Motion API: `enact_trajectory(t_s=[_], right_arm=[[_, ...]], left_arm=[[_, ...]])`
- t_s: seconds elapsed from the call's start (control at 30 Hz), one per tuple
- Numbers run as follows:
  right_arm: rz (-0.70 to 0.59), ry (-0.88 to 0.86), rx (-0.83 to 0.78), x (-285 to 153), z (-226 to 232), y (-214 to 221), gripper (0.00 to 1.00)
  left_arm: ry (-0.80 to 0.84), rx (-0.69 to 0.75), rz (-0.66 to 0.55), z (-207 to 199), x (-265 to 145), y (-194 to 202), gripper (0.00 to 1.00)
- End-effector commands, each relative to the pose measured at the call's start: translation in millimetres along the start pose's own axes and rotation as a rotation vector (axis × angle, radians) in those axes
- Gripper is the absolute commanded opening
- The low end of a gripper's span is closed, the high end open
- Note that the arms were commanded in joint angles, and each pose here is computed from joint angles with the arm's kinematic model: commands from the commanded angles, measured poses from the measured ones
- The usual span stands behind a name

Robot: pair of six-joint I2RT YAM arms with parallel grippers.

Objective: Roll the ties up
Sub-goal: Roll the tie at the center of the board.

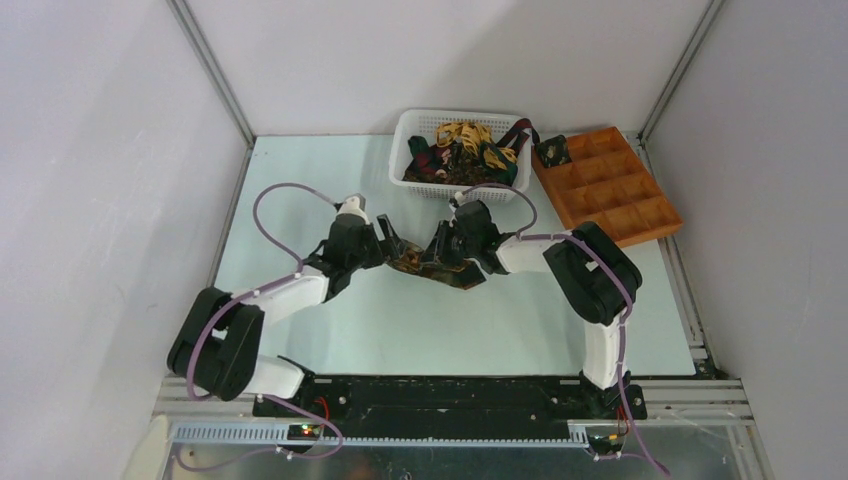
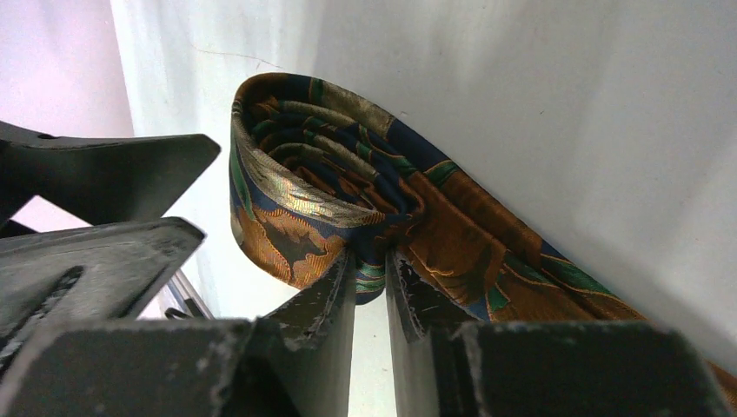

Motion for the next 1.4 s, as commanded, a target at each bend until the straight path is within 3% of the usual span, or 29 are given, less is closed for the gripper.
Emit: enact_trajectory(t_s=[0.0,0.4,1.1,1.2,1.37], right_arm=[[0.003,0.027,-0.004,8,-5,2,0.21],[0.003,0.033,-0.002,9,-8,1,0.21],[-0.008,0.056,0.004,7,-13,-4,0.21],[-0.012,0.055,-0.002,5,-11,-5,0.22],[-0.027,0.055,-0.019,-7,-3,-10,0.26]], left_arm=[[0.023,-0.009,0.002,-2,9,-1,0.88],[0.15,0.001,0.036,-11,30,7,0.86],[0.268,0.007,0.073,-14,25,24,0.58],[0.266,0.016,0.072,-16,23,24,0.51],[0.204,0.078,0.071,-21,18,20,0.5]])
Point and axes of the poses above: each gripper's point midway between its finger pads, its own x axis out along the fingers, its own z axis along the line the jaws close on, y = z × x, the point moved 8 cm from there along -x, back along the fingers, and after that the axes turned 4 degrees about x, right-handed, at the moved point
